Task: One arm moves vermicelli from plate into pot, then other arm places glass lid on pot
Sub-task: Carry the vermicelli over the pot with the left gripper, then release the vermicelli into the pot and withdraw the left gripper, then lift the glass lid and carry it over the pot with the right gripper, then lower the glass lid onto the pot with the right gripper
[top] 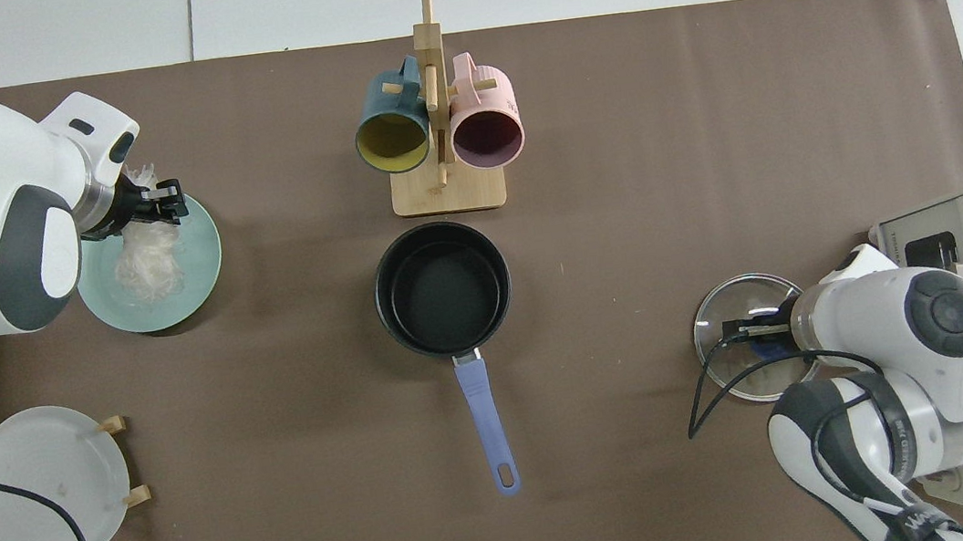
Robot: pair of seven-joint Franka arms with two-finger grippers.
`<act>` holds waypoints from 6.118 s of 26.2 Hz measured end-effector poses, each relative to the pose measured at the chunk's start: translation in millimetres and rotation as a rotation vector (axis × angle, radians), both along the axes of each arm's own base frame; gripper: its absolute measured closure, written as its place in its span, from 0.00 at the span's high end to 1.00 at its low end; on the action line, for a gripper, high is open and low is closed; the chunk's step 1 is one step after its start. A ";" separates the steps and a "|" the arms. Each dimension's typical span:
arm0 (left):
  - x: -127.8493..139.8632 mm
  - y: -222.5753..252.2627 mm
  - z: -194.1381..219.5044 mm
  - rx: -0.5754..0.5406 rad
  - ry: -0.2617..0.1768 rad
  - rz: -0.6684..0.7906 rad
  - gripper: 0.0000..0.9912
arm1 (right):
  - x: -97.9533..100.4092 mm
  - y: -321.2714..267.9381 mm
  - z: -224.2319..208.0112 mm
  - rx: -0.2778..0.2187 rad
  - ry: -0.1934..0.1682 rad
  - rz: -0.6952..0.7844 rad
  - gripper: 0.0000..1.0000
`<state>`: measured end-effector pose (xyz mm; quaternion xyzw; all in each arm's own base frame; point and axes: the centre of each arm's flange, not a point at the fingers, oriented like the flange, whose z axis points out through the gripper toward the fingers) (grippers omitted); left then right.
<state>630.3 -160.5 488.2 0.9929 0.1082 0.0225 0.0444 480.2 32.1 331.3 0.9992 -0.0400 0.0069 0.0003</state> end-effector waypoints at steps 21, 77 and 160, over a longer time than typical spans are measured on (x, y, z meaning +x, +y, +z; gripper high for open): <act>-55.6 -159.9 -98.1 -0.192 0.042 0.133 0.42 | 7.7 -0.2 118.7 0.009 -0.005 0.013 0.50; -47.4 29.1 78.0 0.093 0.045 -0.121 1.00 | -11.9 208.4 151.1 0.003 -0.048 -0.195 0.50; -76.1 148.6 125.6 0.039 0.061 -0.202 1.00 | 98.2 392.5 48.3 0.032 -0.061 -0.403 0.44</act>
